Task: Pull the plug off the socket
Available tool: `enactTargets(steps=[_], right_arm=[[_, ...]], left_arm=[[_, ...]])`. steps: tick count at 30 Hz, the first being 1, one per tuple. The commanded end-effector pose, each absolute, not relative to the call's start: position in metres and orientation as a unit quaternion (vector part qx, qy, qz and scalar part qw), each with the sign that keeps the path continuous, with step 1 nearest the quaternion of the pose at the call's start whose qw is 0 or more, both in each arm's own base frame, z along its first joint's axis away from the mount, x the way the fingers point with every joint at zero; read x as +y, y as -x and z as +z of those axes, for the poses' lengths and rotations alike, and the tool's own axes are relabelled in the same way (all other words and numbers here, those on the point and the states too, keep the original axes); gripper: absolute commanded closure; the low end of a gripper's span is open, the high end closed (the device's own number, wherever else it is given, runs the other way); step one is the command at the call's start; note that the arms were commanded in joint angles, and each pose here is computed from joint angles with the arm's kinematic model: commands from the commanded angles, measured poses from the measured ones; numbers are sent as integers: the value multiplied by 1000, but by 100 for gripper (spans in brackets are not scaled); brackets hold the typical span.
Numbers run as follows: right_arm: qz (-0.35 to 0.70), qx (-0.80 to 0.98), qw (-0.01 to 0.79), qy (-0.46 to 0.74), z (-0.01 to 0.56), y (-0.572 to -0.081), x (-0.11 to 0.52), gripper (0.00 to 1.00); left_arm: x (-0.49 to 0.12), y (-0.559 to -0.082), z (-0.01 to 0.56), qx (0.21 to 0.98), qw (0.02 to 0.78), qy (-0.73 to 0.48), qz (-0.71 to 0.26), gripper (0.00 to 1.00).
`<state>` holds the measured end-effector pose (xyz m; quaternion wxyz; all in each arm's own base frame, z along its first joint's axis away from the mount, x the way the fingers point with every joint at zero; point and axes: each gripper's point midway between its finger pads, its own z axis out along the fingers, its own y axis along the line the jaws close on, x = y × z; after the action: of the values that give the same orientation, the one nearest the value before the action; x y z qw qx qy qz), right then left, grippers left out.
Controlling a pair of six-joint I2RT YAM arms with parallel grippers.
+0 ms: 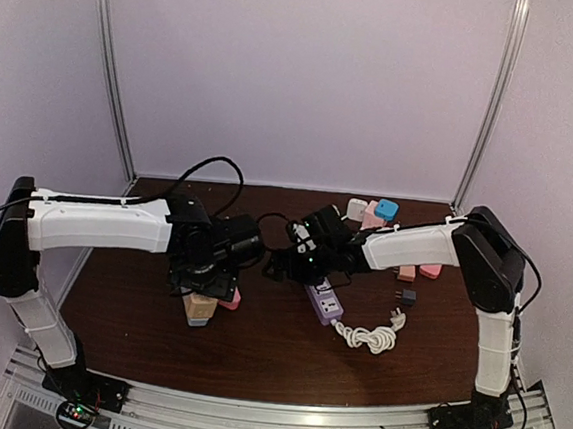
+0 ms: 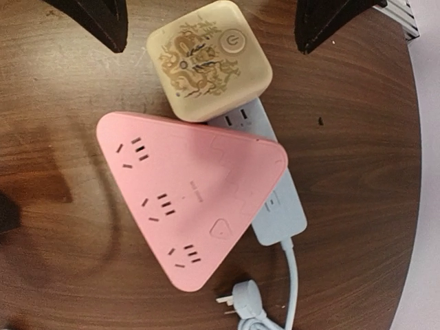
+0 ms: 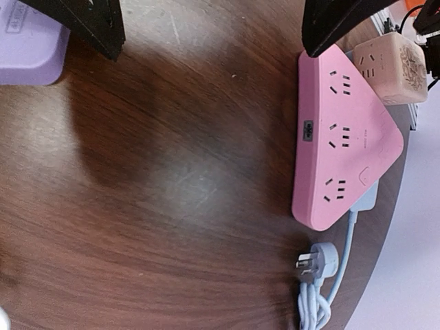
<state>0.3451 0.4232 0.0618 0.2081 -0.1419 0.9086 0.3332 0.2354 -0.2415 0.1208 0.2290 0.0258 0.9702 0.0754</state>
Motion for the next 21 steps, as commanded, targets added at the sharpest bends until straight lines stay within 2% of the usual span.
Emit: enactTargets(steps=[1,8,14,18,21], right_arm=[[357,895,244,112,91,-360,408,9],[357,894,246,117,96,-356,398,9],[366,888,252,119,106,-355,400,9],[369,887,251,119,105,-355,401,9],[369,886,254,120,107,-356,403,9]], left_arm=[[-223,-233,119,958,255,41,129,15],[-244,-232,93,959,254,73,99,13],[-234,-231,80,955,260,86,113,16],[-225,-230,73,954,257,88,125,22],[-221,-232,75,954,262,87,118,30]])
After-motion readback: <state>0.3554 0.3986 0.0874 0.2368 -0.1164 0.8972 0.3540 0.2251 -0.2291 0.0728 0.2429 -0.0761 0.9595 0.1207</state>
